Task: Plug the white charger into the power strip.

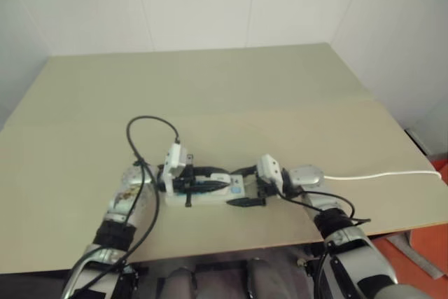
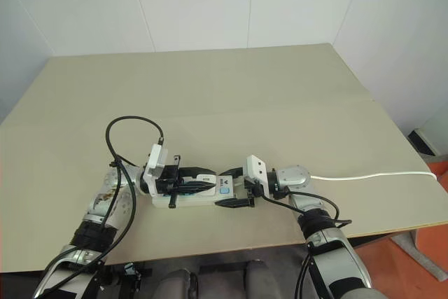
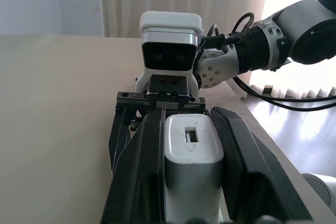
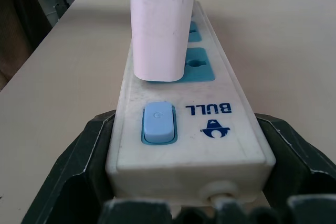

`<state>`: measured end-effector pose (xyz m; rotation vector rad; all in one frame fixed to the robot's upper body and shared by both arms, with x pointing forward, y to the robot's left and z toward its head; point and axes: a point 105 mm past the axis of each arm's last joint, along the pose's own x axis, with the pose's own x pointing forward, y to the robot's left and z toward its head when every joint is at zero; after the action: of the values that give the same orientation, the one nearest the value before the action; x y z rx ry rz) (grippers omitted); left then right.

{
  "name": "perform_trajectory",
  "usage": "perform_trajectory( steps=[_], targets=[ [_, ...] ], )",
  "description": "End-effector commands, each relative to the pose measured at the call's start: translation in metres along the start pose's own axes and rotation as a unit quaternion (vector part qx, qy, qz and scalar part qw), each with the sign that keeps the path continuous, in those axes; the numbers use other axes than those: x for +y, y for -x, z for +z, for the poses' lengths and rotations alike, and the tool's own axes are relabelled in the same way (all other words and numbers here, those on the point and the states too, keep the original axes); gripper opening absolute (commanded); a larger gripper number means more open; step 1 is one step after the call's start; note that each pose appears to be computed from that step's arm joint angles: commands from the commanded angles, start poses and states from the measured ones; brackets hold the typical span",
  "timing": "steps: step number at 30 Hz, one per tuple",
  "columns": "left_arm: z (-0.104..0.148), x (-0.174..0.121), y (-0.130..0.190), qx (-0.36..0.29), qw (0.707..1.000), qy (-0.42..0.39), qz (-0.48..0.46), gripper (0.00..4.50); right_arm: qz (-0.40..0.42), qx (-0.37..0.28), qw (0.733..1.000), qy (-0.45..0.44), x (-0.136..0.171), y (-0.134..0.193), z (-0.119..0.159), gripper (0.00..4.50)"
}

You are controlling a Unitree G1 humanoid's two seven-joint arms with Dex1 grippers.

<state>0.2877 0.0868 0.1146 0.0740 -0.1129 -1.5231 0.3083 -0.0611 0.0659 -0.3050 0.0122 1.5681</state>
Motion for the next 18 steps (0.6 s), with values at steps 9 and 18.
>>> perform_trajectory(
  steps=[9,18],
  targets=[
    [-0.033,0.003,0.032,0.074,0.997,-0.003,0.037,1.01,0.024,0.050,0.998,-0.033,0.015,0.001,-0.026,3.41],
    [-0.045,-0.001,0.047,0.106,0.994,0.002,0.042,1.01,0.025,0.055,0.998,-0.031,0.014,0.004,-0.026,3.41]
  ],
)
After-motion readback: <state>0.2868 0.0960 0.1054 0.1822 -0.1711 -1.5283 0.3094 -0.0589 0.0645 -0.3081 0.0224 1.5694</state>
